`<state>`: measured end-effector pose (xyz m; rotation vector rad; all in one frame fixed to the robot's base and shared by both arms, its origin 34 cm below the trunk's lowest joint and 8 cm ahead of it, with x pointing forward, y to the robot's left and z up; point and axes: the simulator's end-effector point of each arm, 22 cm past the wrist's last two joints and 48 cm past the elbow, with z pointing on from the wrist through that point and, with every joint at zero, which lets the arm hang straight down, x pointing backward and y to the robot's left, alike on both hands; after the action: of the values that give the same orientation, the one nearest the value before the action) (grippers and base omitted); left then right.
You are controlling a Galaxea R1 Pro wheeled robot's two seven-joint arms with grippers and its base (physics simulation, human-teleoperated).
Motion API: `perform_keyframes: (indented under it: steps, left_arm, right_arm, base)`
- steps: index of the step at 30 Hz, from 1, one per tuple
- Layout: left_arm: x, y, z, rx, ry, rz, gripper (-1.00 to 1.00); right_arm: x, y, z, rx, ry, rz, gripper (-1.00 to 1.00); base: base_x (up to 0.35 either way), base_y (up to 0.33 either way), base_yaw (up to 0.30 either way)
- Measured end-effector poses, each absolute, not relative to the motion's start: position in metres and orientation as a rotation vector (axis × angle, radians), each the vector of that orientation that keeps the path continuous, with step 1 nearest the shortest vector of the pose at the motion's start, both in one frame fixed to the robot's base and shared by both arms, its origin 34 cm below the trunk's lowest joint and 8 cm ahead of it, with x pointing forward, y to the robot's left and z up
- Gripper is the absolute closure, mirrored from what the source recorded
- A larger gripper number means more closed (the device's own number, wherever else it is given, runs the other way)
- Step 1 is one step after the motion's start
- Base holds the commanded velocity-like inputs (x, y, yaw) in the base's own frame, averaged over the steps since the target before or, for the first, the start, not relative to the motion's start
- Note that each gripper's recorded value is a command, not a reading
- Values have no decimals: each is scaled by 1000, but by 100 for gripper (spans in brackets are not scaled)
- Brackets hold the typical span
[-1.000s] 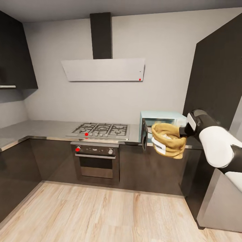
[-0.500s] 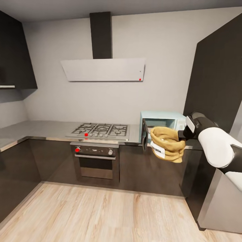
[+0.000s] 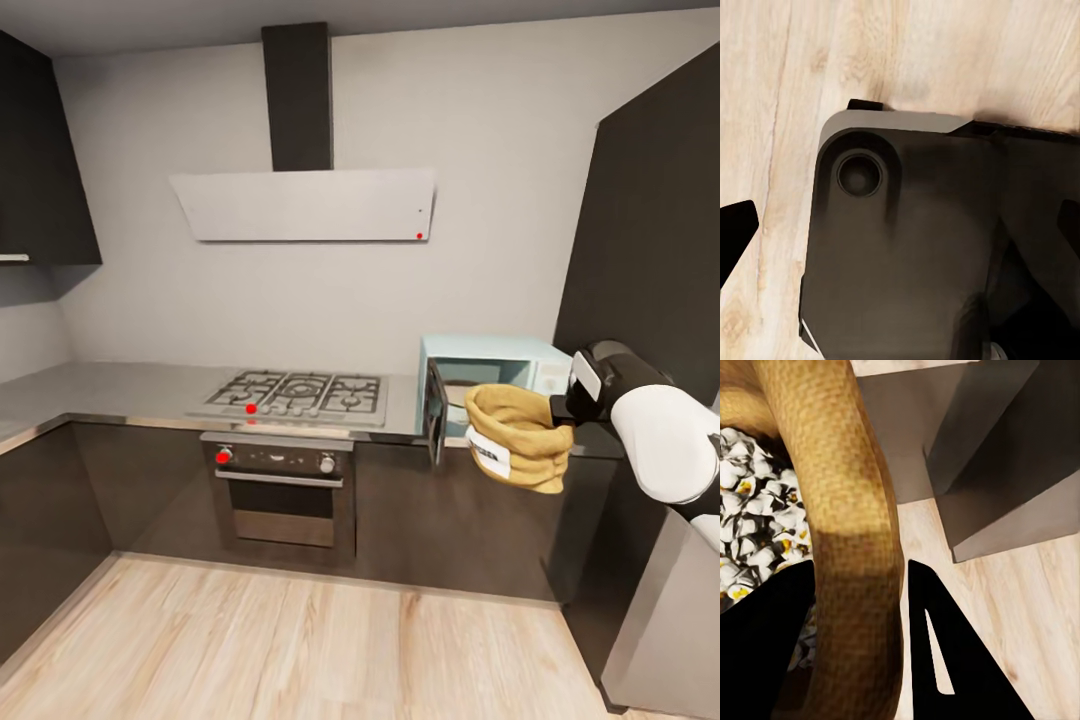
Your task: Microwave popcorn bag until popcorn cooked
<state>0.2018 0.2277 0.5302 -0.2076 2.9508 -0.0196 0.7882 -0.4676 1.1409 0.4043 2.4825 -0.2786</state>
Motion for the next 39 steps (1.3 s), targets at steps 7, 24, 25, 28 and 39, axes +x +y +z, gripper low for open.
perform_keyframes:
  steps: [7, 24, 25, 28, 39]
  left_arm:
    - [202, 229, 530, -212, 2951, -18, -100]
    - [202, 229, 530, -212, 2951, -17, -100]
    - [202, 229, 530, -212, 2951, -18, -100]
    - [202, 229, 530, -212, 2950, -18, -100]
    - [204, 229, 530, -219, 2947, -18, -100]
  right_arm:
    - [788, -468, 1141, 404, 2483, -281, 100]
    - [782, -483, 1140, 431, 2483, -291, 100]
    - [782, -483, 1140, 432, 2483, -292, 100]
    - [778, -494, 1140, 452, 2481, -296, 100]
    - [776, -496, 1133, 460, 2492, -287, 100]
  base:
    - [299, 0, 0]
    - [320, 0, 0]
    - [321, 0, 0]
    - [321, 0, 0]
    - [158, 0, 0]
